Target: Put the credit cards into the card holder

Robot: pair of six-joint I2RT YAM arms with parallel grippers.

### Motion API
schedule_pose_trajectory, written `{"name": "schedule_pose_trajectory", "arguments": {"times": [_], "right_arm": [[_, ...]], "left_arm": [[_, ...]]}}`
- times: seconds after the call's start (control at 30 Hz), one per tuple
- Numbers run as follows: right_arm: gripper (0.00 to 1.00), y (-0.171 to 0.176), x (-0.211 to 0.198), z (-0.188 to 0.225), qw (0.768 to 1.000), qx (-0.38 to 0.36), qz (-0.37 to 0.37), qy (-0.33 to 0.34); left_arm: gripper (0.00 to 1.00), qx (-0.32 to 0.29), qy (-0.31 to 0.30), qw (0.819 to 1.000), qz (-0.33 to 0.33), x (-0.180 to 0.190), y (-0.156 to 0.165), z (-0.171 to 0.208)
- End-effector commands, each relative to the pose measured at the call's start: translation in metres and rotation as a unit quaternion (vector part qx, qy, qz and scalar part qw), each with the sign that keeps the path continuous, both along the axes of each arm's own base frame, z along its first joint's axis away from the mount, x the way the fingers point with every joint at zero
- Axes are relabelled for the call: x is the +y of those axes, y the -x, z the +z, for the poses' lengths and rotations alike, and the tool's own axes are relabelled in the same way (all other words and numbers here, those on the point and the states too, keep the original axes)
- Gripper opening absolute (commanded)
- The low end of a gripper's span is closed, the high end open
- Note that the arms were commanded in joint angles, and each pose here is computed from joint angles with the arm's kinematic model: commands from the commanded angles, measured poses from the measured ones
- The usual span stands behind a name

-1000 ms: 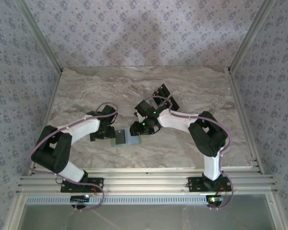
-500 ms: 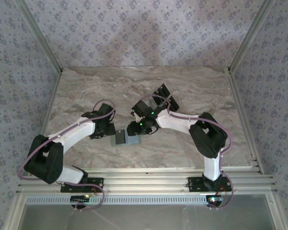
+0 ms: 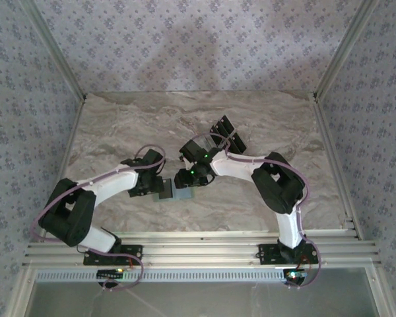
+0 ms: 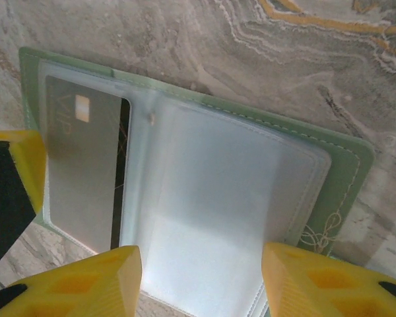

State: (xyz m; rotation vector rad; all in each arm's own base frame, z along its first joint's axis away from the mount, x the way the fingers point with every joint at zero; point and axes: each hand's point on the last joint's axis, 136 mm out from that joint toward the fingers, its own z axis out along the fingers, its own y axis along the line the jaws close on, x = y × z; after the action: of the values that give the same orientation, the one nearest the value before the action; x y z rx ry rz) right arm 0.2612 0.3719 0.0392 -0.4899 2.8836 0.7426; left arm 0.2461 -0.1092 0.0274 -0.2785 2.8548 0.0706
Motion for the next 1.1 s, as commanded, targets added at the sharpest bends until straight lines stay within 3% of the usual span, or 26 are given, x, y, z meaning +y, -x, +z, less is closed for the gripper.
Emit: {"name": "schedule_pose_trajectory", "arguments": {"times": [0.0,0.53,0.8,1.07], "right_arm": [[0.53,-0.002,0.000,-0.009,1.000,0.006,0.004,0.007],[0.54,0.002,0.023,-0.003,0.998,0.035,0.002,-0.048],[0.54,0.003,0.024,-0.006,0.998,0.038,-0.001,-0.047],[0.54,0.004,0.024,-0.008,0.998,0.045,-0.011,-0.048]], "left_arm": [[0.79,0.004,0.000,1.000,0.004,-0.002,0.002,-0.006],[0.80,0.009,-0.005,1.000,-0.001,-0.003,0.003,-0.014],[0.80,-0.033,-0.018,0.999,0.002,0.007,-0.003,0.020],[0.79,-0.070,0.036,0.997,-0.012,-0.003,0.009,0.043]]}}
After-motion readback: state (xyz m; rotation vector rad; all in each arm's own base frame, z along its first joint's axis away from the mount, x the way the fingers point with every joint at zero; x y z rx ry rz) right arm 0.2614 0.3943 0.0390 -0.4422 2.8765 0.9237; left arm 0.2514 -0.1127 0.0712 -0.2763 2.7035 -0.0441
